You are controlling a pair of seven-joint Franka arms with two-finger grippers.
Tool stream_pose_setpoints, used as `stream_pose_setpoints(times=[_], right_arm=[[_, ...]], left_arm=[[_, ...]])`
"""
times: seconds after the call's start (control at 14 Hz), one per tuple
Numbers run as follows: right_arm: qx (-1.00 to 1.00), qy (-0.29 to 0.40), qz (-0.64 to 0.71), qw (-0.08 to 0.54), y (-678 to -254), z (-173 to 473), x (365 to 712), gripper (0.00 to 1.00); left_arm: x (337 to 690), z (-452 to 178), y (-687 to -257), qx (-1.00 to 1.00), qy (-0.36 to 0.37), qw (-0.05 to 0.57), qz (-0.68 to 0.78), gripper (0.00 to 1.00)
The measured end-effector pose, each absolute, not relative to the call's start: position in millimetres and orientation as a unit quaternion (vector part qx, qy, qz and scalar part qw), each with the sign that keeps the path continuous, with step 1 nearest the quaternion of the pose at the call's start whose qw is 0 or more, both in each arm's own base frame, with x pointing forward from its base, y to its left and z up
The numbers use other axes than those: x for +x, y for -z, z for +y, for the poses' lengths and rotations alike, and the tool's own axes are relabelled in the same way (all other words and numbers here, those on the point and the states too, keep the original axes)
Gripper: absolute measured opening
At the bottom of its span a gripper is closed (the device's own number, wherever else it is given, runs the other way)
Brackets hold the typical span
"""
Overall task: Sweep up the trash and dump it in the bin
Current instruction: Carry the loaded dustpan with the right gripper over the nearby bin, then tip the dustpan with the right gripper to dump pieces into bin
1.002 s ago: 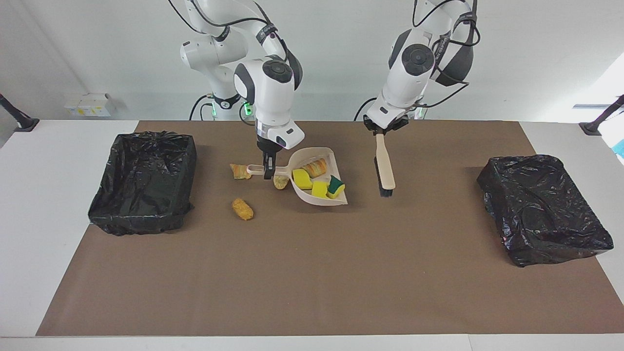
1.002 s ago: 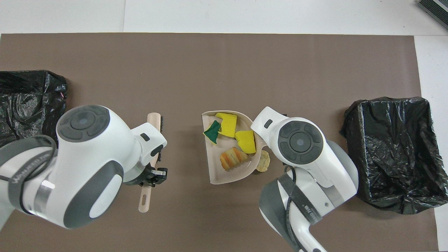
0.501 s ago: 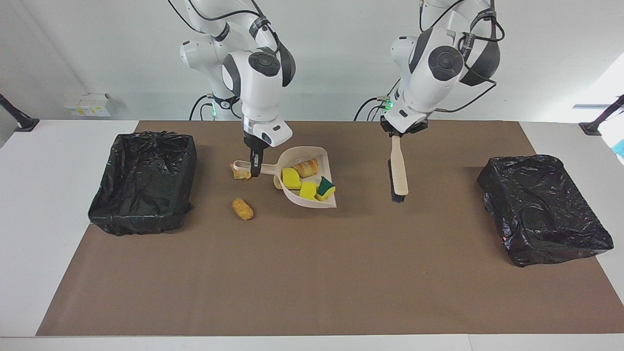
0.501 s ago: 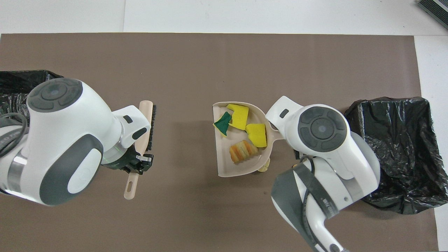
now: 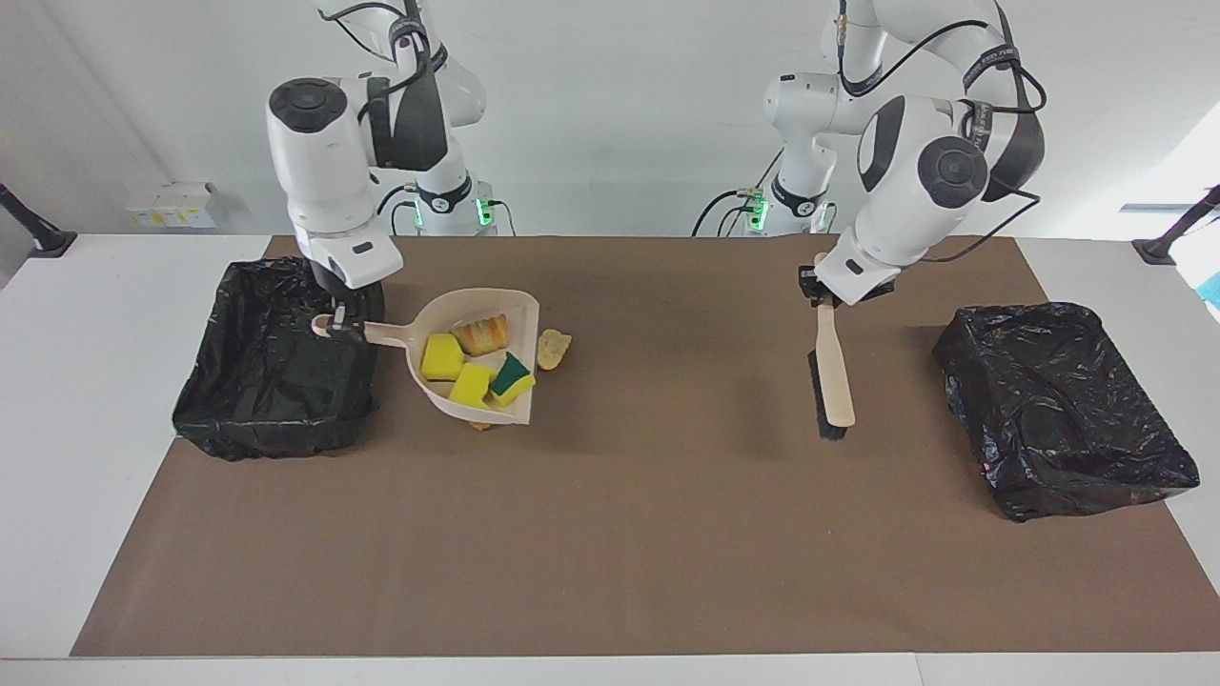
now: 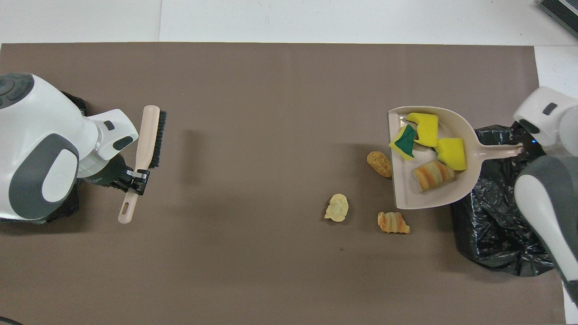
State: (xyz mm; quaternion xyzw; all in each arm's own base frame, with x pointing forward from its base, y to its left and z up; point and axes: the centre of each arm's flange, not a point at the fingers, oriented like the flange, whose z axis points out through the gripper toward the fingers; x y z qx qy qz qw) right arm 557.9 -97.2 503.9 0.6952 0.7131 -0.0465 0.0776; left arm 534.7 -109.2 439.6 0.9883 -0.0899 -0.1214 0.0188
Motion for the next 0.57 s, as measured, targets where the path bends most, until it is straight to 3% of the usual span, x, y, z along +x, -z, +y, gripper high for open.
stream_pose_setpoints(times=[0.29,0.57], right_arm=[[0.685,0.071,0.72,0.082,-512.7,-206.3,530.2,0.32],[0.654,0.176,0.723,0.135,-519.4,-228.2,522.3,0.32]], left_arm=[[521.6,-117.9,-408.6,0.988,0.122,0.017,-0.098,0.26],[492.6,-185.0,-409.5,0.991,0.111,-0.001,-0.075,0.26]])
